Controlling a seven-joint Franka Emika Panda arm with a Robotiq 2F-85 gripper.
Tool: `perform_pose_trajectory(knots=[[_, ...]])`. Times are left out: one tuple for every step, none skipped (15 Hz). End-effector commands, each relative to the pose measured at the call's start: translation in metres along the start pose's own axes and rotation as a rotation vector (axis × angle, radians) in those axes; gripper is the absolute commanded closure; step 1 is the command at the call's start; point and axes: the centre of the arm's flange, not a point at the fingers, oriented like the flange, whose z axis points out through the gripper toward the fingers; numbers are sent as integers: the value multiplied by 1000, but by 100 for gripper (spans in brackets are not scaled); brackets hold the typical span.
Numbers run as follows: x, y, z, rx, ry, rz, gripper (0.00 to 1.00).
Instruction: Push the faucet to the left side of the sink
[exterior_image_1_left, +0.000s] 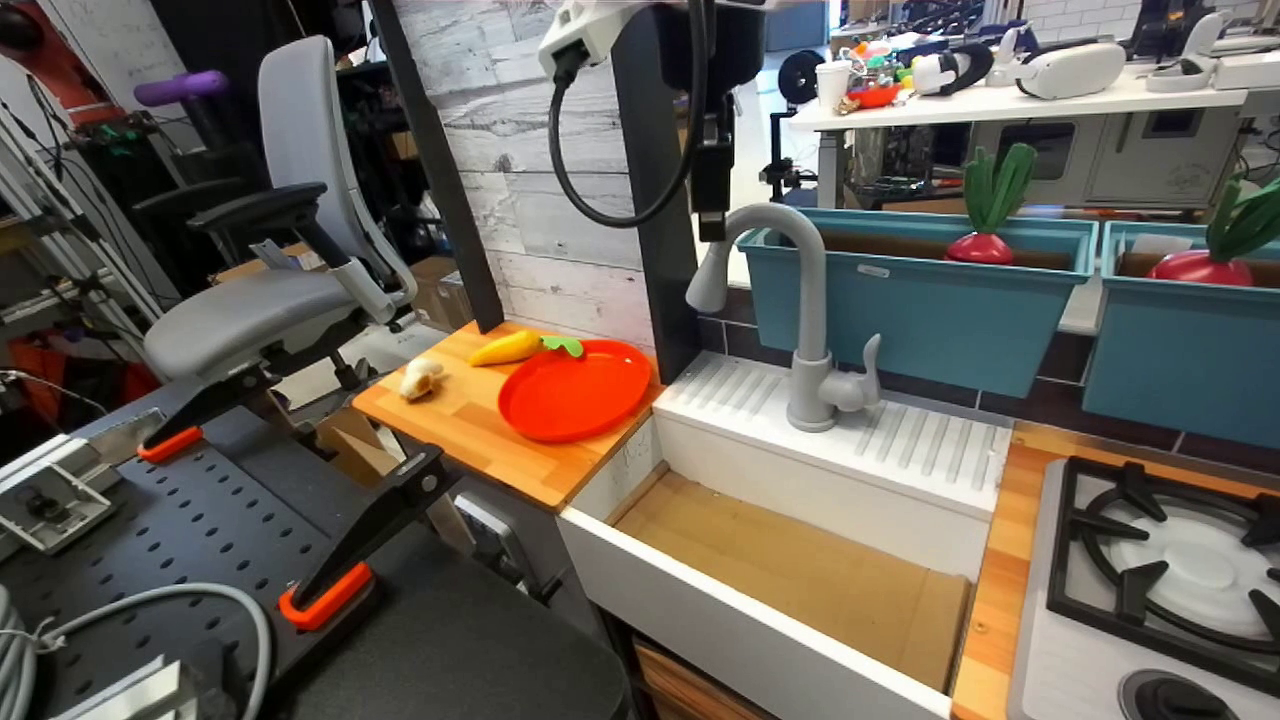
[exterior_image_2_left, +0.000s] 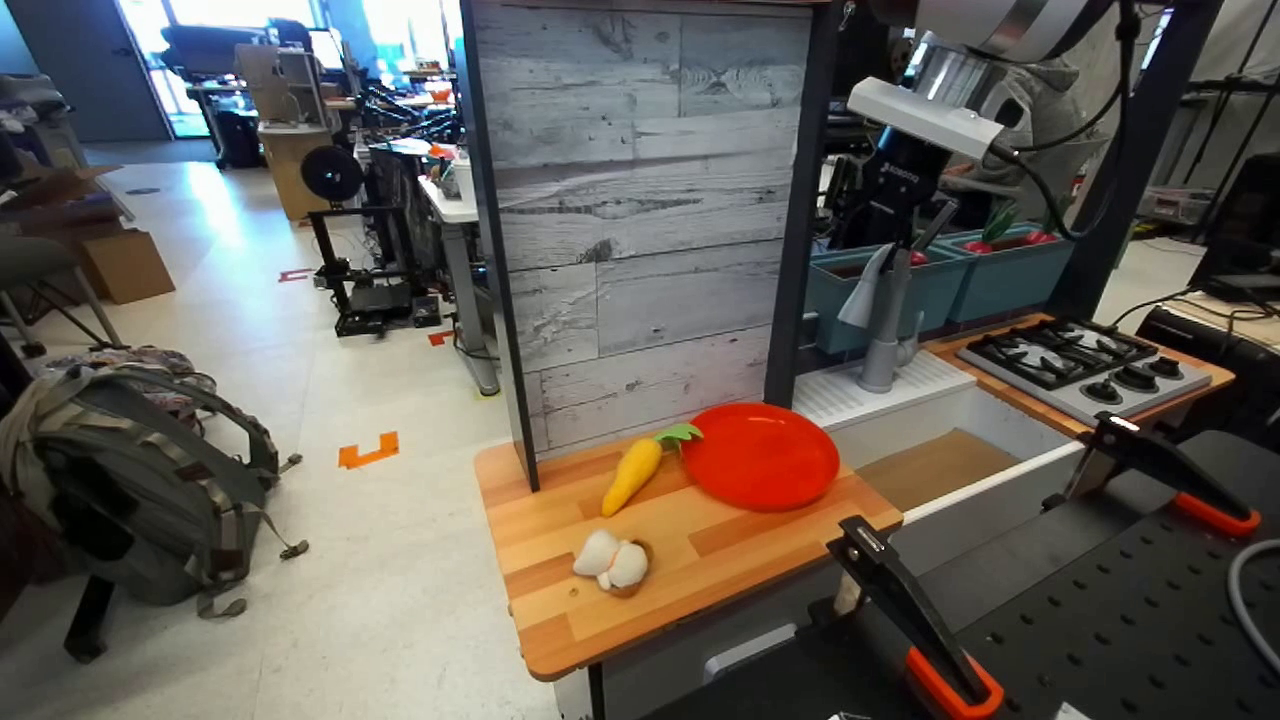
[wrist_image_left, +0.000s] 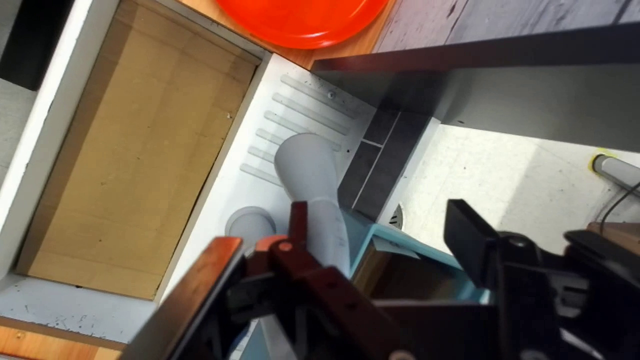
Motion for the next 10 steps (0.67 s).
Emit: perform_pose_trajectory(knots=[[-15, -23, -30, 67, 19, -33, 1], [-19, -27, -36, 76, 27, -45, 0], [-24, -30, -43, 88, 35, -58, 0], [-28, -33, -50, 92, 42, -65, 0], [-33, -34, -59, 95, 41, -64, 0], [-37, -34, -67, 95, 35, -71, 0], [-43, -31, -76, 93, 37, -78, 0], [-48, -27, -84, 86, 43, -86, 0], [-52, -23, -92, 82, 46, -93, 0], [-55, -15, -100, 82, 47, -88, 0]])
